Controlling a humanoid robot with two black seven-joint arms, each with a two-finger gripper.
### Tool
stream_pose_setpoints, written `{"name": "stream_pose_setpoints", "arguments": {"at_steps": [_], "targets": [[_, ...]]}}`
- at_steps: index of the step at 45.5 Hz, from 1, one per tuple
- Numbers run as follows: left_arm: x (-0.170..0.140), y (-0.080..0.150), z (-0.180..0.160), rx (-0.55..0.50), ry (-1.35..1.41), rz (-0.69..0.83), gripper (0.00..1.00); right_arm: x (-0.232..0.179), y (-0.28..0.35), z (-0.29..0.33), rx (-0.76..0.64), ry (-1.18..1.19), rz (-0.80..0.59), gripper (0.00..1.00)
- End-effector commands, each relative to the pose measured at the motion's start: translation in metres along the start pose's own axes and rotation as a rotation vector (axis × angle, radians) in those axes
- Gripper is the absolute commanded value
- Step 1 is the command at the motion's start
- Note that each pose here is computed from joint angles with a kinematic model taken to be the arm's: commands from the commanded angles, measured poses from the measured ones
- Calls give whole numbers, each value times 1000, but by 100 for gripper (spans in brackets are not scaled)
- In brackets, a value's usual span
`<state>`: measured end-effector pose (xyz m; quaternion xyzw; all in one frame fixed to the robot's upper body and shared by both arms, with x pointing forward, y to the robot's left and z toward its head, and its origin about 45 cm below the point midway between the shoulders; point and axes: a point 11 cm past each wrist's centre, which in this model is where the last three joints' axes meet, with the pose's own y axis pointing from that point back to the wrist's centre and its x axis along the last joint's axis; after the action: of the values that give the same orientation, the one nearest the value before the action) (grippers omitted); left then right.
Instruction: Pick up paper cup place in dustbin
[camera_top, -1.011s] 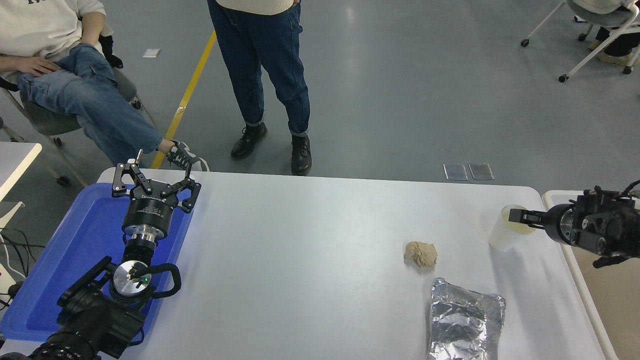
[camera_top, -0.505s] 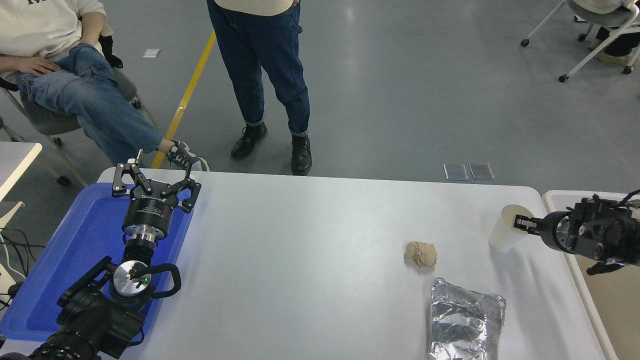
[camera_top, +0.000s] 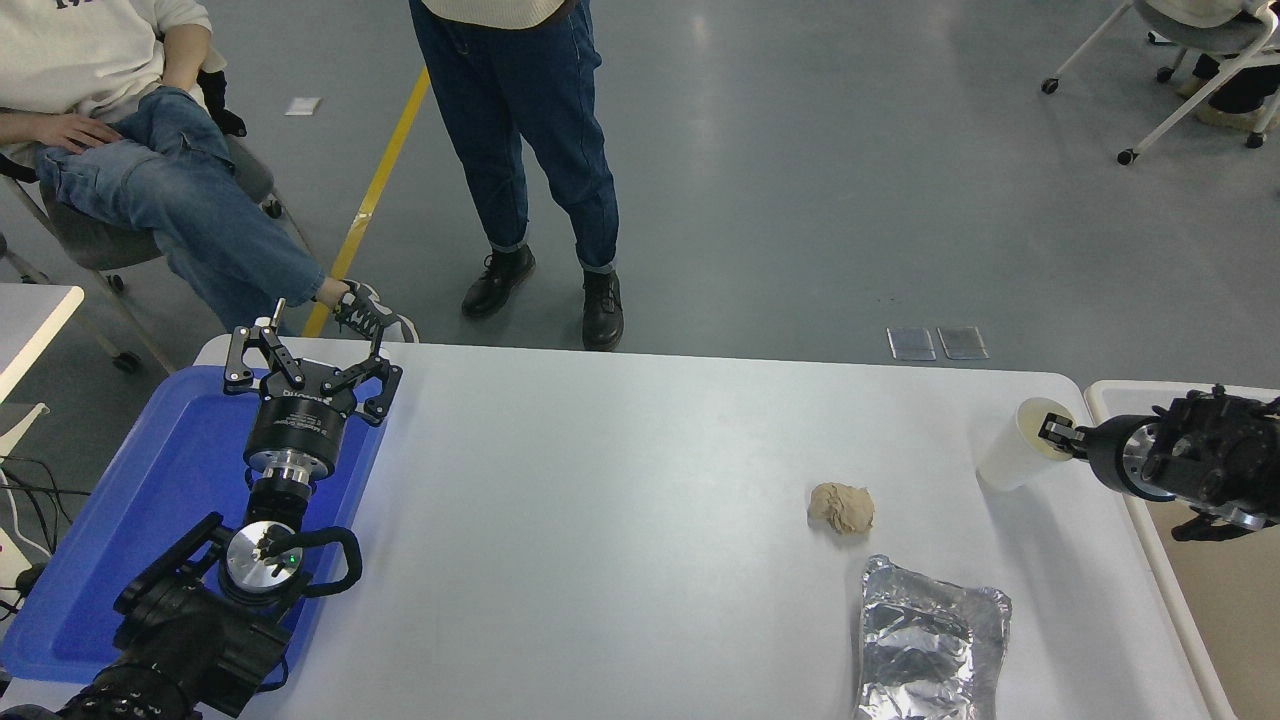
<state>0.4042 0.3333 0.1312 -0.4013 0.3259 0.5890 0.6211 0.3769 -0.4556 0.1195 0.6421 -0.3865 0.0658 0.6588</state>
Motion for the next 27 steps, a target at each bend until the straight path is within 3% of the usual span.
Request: {"name": "stream_pose_setpoints", "arguments": {"at_steps": [1,17,27], "targets": [[0,0,0,2,0,0,100,12,24,9,6,-36,-31,0],[0,0,0,3,0,0,100,37,97,-6,71,99,-184,0],[0,0,0,3,0,0,100,74,151,-32,102,128,-247,0]]}}
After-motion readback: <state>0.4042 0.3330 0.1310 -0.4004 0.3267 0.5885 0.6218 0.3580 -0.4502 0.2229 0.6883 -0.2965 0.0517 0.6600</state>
